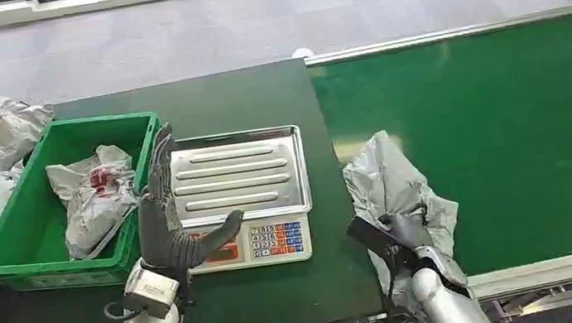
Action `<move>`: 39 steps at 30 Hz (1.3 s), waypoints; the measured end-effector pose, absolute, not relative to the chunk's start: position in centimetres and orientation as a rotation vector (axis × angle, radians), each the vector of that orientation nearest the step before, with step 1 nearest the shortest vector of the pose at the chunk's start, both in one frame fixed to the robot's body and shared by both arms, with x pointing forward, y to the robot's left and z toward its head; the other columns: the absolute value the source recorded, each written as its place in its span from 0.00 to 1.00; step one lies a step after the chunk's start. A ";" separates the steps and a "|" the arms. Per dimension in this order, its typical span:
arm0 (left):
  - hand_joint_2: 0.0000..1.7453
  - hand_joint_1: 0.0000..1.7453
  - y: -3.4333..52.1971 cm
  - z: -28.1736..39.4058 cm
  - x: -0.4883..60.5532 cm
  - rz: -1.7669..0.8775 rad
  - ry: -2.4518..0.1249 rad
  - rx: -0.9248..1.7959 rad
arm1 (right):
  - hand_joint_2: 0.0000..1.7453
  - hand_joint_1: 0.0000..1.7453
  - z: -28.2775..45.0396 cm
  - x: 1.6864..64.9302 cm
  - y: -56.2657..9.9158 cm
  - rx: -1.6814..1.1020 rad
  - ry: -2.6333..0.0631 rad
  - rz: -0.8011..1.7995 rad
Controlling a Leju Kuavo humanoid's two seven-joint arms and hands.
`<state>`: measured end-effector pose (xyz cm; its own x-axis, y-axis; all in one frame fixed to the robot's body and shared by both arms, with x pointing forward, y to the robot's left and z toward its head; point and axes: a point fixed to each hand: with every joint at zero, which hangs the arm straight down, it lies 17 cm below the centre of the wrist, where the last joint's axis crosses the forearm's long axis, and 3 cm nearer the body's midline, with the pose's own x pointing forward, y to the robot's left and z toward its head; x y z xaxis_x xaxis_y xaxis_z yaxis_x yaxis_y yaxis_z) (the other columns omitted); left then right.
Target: Moved the parcel from conveyor to table for the left to box.
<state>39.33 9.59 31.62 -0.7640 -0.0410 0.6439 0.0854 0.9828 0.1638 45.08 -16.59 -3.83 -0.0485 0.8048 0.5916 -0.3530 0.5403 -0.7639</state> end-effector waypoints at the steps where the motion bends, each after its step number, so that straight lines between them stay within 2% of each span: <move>1: 1.00 0.00 9.6 31.6 39.3 -0.237 -2.428 -0.029 | 1.00 1.00 -3.8 45.1 -16.6 -0.444 -1.304 0.990; 6: 1.00 0.00 9.7 31.4 39.2 -0.234 -2.425 -0.026 | 1.00 1.00 -3.1 45.3 -16.8 -0.491 -1.341 0.972; 14: 1.00 0.00 10.2 31.4 38.9 -0.222 -2.428 -0.013 | 1.00 1.00 2.6 45.4 -15.8 -0.536 -1.534 0.910; 18: 1.00 0.00 10.4 31.3 38.9 -0.227 -2.429 0.001 | 1.00 1.00 12.9 44.3 -15.2 -0.612 -1.889 0.743; 22: 1.00 0.00 10.4 31.3 38.8 -0.223 -2.427 -0.001 | 1.00 1.00 26.2 41.0 -17.4 -0.873 -2.215 0.509; 25: 1.00 0.00 10.3 31.5 38.8 -0.217 -2.428 -0.006 | 1.00 1.00 32.6 38.0 -18.4 -1.002 -2.367 0.385; 35: 1.00 0.00 10.3 31.7 38.9 -0.208 -2.431 -0.003 | 1.00 1.00 37.9 34.2 -20.0 -1.182 -2.474 0.214; 39: 1.00 0.00 10.9 32.8 38.9 -0.131 -2.468 -0.011 | 1.00 1.00 38.7 36.1 -19.0 -1.121 -2.480 0.222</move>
<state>38.92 10.86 32.78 -0.7835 -0.0252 0.6209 0.0408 0.9949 0.0918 36.08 -18.99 38.69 -0.5934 0.7473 0.2991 0.6823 0.6641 -0.3057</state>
